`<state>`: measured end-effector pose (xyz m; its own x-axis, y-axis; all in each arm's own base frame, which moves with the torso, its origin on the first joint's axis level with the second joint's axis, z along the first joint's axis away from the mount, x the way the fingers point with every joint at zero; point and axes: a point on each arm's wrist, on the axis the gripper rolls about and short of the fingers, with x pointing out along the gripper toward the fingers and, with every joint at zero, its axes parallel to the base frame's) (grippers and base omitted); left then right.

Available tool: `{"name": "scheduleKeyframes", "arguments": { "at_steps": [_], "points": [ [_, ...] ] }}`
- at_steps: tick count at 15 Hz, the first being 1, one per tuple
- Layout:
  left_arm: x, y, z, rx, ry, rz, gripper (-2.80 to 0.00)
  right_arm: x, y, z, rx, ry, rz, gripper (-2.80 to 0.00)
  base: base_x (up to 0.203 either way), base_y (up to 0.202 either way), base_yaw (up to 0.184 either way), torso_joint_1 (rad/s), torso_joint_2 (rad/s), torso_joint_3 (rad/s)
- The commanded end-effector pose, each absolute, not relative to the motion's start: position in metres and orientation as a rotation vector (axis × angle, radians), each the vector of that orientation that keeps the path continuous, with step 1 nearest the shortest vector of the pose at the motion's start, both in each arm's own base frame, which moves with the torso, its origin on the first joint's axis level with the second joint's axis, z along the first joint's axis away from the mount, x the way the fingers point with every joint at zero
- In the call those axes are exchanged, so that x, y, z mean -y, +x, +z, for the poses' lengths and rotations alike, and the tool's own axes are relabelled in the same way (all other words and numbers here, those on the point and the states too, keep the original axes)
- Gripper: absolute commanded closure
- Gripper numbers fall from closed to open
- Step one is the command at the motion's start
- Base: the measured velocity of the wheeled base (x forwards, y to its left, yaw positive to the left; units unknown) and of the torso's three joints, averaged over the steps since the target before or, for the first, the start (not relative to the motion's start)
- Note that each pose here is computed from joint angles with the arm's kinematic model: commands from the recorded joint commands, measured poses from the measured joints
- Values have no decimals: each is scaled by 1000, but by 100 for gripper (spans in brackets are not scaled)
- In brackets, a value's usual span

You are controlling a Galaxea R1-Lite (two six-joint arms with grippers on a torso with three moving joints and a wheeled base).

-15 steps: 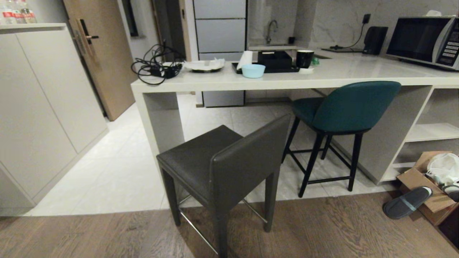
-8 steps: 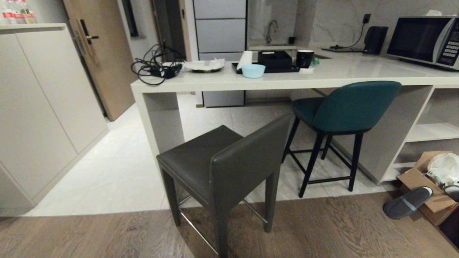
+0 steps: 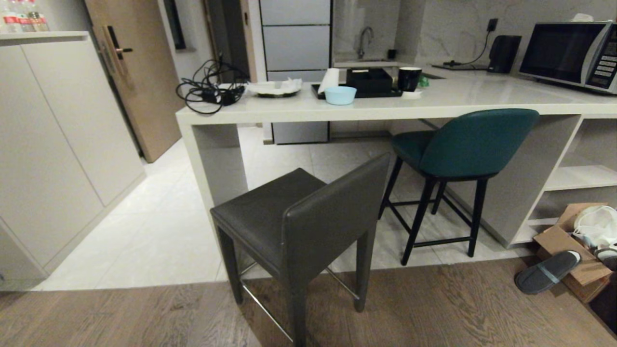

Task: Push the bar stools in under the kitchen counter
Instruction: Push the gray chair back under the dining table

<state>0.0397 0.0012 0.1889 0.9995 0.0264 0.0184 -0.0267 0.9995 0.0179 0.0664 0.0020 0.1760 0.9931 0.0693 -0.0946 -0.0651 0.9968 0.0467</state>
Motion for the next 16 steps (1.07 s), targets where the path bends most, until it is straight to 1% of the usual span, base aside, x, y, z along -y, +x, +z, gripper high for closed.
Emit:
{"name": "scheduleKeyframes", "arguments": {
  "at_steps": [1,3,5,6,9,11,14,16],
  "points": [
    [-2,101,191,-136,-34,47,0,-3,165,176,-212,42,58,0,0,0,0,0,0,0],
    [9,132,191,-131,-53,76,0,-4,224,173,-190,38,49,0,0,0,0,0,0,0],
    [47,151,188,-121,-42,36,0,-5,280,166,-150,37,43,0,0,0,0,0,0,0],
    [71,164,178,-153,-23,51,0,-5,310,161,-113,38,40,0,0,0,0,0,0,0],
    [120,197,159,-181,-48,164,0,-6,384,146,-4,72,49,0,0,0,0,0,0,0],
    [151,194,155,-173,-89,110,0,-7,423,132,45,118,105,0,0,0,0,0,0,0],
    [193,193,133,-221,-101,34,0,-7,458,114,62,193,305,0,0,0,0,0,0,0],
    [211,192,116,-251,-86,17,0,-6,481,108,86,195,387,0,0,0,0,0,0,0]
  ]
}}
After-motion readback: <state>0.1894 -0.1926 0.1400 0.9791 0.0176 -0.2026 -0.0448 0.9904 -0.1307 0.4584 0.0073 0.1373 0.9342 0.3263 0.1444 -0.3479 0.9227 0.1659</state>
